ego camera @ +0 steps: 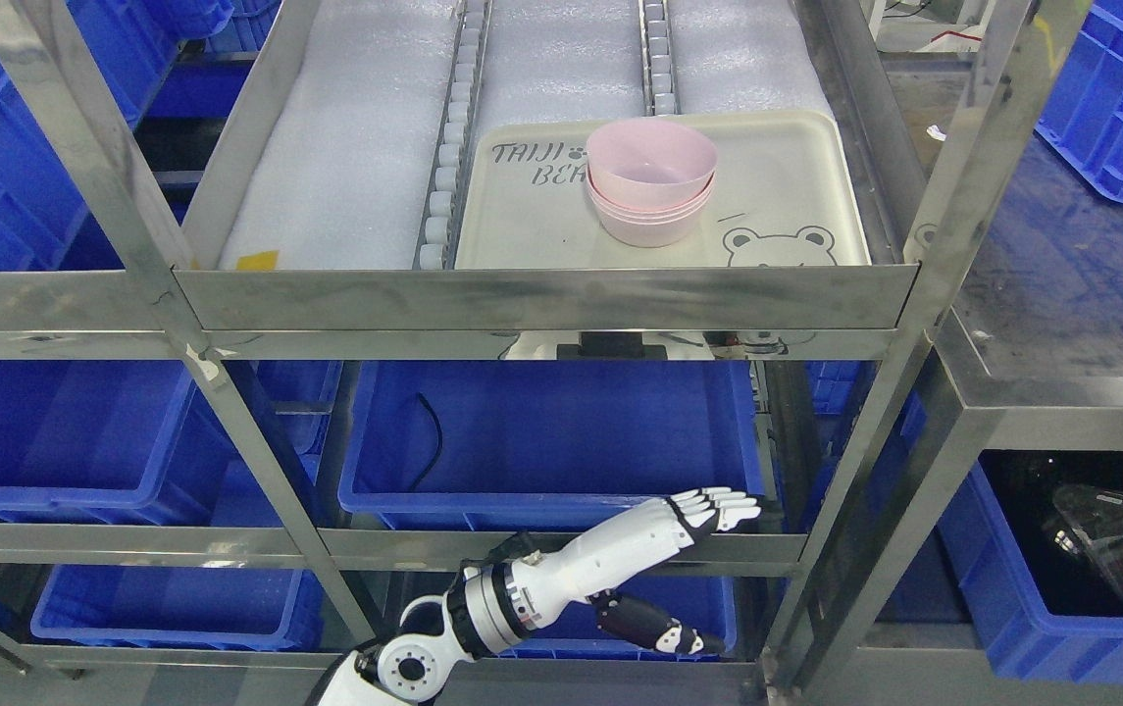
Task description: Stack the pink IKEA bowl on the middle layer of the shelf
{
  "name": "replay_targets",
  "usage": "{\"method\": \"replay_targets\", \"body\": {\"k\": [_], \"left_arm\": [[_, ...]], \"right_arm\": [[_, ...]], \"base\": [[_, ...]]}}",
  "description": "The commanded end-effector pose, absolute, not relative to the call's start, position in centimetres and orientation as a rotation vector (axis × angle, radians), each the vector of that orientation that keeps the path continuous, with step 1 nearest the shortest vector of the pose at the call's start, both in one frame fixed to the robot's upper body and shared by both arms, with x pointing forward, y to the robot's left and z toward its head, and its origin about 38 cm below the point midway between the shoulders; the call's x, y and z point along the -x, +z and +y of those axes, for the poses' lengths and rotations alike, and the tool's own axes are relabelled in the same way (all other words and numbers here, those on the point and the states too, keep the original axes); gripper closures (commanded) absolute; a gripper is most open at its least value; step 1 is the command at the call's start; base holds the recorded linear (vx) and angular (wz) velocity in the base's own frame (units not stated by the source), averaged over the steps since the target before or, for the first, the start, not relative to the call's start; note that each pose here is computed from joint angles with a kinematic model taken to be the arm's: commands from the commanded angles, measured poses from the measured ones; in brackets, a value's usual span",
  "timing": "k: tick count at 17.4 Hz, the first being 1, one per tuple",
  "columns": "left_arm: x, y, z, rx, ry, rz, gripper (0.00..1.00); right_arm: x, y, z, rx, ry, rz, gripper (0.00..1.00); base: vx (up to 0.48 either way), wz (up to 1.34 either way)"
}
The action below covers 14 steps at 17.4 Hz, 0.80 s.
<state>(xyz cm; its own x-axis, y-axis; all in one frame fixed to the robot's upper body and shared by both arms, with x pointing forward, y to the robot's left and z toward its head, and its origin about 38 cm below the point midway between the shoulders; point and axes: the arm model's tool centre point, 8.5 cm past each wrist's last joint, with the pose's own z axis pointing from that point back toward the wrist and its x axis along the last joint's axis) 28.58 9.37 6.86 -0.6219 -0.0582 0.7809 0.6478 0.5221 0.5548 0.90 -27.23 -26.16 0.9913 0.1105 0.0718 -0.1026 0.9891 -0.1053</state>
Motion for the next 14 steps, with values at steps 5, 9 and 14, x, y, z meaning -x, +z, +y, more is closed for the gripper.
{"method": "replay_targets", "body": {"k": [5, 9, 14], "left_arm": [[-28.8, 2.1, 19.1, 0.099, -0.202, -1.799, 0.0], [-26.7, 3.6, 19.9, 0.029, -0.076, -1.799, 0.0], [-26.1, 2.3, 20.2, 0.025, -0.044, -1.708, 0.0]], "right_arm": [[-1.2, -26.1, -28.3, 0.118, 0.108, -0.09, 0.0], [-1.2, -26.1, -28.3, 0.118, 0.108, -0.09, 0.0], [-1.2, -26.1, -28.3, 0.118, 0.108, -0.09, 0.0]], "base": [[-0.001, 0.0], [0.001, 0.05], [0.007, -0.01]]}}
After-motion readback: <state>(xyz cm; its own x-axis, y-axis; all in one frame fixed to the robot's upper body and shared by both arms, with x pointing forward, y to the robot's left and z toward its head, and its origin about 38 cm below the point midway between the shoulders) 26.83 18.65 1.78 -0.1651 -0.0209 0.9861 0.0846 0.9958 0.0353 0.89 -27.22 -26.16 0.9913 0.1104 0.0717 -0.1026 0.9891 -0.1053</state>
